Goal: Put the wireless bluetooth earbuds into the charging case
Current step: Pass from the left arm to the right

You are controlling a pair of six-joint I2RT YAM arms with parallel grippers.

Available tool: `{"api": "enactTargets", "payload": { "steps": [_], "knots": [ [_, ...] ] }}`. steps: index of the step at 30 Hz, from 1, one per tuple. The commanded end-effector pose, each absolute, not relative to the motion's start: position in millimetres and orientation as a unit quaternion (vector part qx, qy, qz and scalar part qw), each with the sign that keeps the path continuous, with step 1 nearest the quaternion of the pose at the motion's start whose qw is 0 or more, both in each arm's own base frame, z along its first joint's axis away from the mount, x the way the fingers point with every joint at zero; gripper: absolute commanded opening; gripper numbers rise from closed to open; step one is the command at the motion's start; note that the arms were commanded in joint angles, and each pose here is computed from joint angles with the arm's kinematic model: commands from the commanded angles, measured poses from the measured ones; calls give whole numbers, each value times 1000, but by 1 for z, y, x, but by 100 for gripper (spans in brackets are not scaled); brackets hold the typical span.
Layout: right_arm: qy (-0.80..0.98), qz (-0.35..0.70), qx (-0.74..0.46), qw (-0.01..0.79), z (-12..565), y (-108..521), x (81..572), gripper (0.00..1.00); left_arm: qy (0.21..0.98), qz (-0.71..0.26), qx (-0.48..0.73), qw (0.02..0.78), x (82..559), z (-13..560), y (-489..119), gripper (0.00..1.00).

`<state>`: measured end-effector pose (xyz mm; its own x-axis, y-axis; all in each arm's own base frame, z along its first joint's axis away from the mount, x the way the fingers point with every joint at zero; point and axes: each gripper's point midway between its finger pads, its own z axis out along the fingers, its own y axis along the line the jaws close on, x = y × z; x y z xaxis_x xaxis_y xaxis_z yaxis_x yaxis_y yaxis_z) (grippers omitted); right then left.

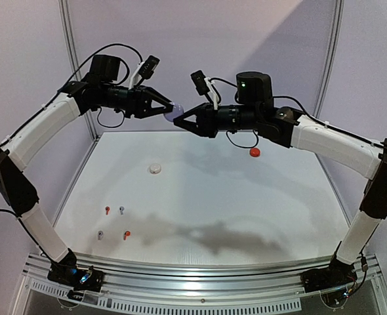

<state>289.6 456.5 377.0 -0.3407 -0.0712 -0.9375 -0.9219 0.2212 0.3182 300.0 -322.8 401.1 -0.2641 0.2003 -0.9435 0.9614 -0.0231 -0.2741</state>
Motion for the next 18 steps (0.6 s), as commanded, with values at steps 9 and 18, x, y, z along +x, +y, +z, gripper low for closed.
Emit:
{"api": "enactTargets", "payload": {
  "steps": [9,18],
  "knots": [
    [612,512,-373,474,404,452,291,34,581,-529,493,374,293,410,-320,0],
    [617,510,-372,470,403,450,292,0,582,-532,491,371,294,406,-316,0]
  ]
}}
